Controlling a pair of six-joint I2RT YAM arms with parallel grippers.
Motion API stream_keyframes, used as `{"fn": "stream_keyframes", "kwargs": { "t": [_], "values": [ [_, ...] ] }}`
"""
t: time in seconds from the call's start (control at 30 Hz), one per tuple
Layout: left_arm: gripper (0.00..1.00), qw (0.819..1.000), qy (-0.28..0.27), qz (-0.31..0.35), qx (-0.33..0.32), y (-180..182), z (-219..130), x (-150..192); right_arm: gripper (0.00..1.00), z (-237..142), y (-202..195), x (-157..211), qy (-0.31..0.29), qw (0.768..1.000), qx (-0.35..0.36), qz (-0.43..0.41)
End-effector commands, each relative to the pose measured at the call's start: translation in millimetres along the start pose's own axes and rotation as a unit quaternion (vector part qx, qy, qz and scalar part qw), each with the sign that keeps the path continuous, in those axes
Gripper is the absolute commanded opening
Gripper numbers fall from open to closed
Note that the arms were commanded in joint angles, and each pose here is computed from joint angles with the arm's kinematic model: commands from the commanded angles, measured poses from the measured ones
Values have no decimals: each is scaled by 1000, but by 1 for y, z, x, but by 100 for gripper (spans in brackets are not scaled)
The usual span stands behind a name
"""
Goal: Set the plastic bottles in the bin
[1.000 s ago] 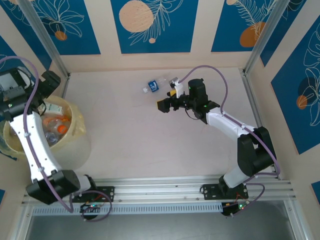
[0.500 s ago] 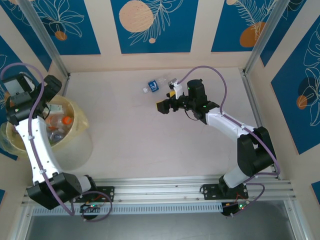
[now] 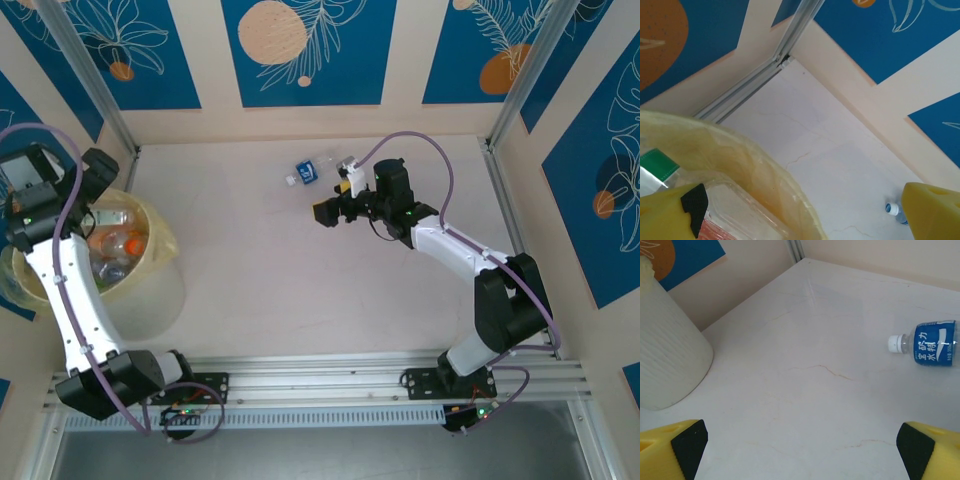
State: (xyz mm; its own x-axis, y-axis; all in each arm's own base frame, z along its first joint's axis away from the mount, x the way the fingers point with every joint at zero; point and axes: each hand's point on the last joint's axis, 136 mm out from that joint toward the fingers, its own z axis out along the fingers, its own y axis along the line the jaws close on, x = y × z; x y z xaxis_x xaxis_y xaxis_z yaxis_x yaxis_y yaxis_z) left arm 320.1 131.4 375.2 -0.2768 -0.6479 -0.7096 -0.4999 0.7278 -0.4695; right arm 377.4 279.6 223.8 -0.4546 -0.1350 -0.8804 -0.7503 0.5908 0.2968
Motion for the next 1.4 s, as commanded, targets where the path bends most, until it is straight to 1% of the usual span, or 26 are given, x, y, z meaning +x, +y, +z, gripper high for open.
{"fn": "stream_keyframes", "kwargs": {
  "t": [0.0, 0.1, 0.2, 0.27, 0.33, 0.43, 0.53, 0.6, 0.7, 0.77, 0.9, 0.97, 1.03, 1.13, 1.27, 1.37],
  "values": [
    [100, 998, -10, 43, 35, -39, -36, -9, 99, -13, -1, -21, -41, 999, 14, 3],
    [100, 992, -11, 101, 68, -83, -45, 1, 99, -21, -7, -27, -61, 998, 26, 17],
    [100, 982, 10, 161, 99, -130, -36, 28, 99, -30, -17, -30, -74, 995, 51, 32],
    [100, 971, 29, 203, 123, -165, -25, 52, 99, -37, -27, -29, -77, 993, 75, 43],
    [100, 957, 46, 245, 150, -203, -12, 79, 99, -45, -37, -26, -78, 991, 97, 56],
    [100, 934, 76, 299, 182, -249, 15, 124, 99, -58, -48, -20, -81, 986, 125, 76],
    [100, 905, 109, 348, 217, -284, 49, 170, 99, -72, -58, -13, -85, 981, 150, 90],
    [100, 889, 134, 364, 241, -301, 70, 197, 99, -81, -61, -9, -87, 978, 162, 97],
    [100, 874, 157, 373, 271, -321, 100, 229, 99, -94, -64, -6, -89, 975, 178, 98],
    [100, 867, 162, 378, 282, -331, 119, 245, 99, -101, -64, -5, -91, 973, 188, 95],
    [100, 843, 165, 416, 297, -343, 154, 270, 99, -113, -59, -1, -91, 974, 192, 83],
    [100, 827, 154, 442, 313, -348, 168, 281, 99, -118, -53, 0, -87, 976, 188, 74],
    [100, 800, 141, 473, 341, -355, 180, 295, 99, -124, -47, 1, -84, 977, 185, 63],
    [100, 767, 125, 507, 373, -365, 195, 312, 99, -134, -42, 5, -82, 976, 194, 50],
    [100, 735, 113, 515, 425, -374, 212, 326, 99, -148, -41, 10, -88, 972, 214, 42],
    [100, 717, 97, 521, 453, -376, 227, 336, 99, -156, -42, 12, -92, 969, 225, 40]
  ]
}}
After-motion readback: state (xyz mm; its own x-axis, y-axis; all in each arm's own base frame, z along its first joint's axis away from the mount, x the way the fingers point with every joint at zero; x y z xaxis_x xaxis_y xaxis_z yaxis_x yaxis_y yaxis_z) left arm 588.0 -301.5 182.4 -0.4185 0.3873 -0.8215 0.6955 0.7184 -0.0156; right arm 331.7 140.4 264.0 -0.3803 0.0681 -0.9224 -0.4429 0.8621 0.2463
